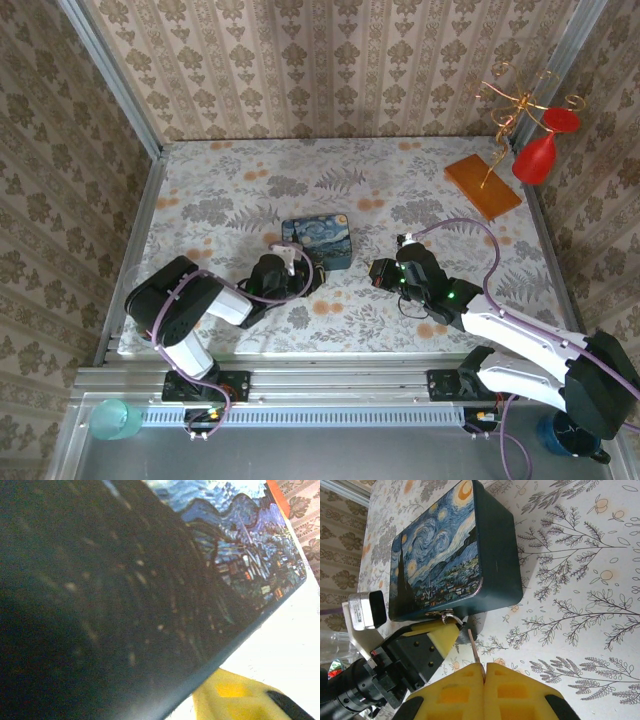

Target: Unlock the padlock with the key

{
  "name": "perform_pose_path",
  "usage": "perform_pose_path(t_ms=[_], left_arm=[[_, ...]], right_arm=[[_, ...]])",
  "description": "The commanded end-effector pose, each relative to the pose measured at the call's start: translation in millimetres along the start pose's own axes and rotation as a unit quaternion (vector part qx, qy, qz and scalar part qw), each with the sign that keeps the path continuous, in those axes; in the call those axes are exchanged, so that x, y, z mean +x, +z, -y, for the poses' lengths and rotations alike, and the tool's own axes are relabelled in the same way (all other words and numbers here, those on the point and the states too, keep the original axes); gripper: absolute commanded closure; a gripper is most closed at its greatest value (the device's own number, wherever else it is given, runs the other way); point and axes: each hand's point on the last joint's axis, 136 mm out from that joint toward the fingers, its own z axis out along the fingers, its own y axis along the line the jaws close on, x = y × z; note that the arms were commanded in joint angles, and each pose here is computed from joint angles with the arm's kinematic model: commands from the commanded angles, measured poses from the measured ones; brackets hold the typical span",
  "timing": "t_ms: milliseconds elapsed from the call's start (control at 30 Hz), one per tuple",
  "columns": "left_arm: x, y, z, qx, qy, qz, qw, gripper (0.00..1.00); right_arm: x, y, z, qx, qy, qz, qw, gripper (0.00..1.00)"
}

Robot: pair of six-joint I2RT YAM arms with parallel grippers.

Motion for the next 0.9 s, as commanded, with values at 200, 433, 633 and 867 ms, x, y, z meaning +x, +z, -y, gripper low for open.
perform_pose_path(t_ms=[200, 433, 633, 867], left_arm=[[-8.9, 8.9, 5.9, 0.007, -0.022, 0.010, 1.000, 0.78], [-11.8, 9.2, 8.1, 0.013, -0.029, 0.016, 0.999, 0.85], [-17.2, 8.3, 15.6, 0.031, -0.053, 0.026, 0.998, 0.92], [-31.4, 4.5, 25.5, 0.060, -0.129, 0.049, 0.989, 0.97]], right_arm=[[0.0, -0.5, -10.3, -0.020, 0.015, -0.003, 1.000, 1.00], [5.2, 4.4, -9.7, -0.023, 0.025, -0.014, 0.999, 1.00], [16.3, 17.9, -7.1, -0.046, 0.079, -0.036, 0.995, 1.00], [25.1, 35.8, -10.0, -0.080, 0.098, -0.071, 0.989, 1.00]])
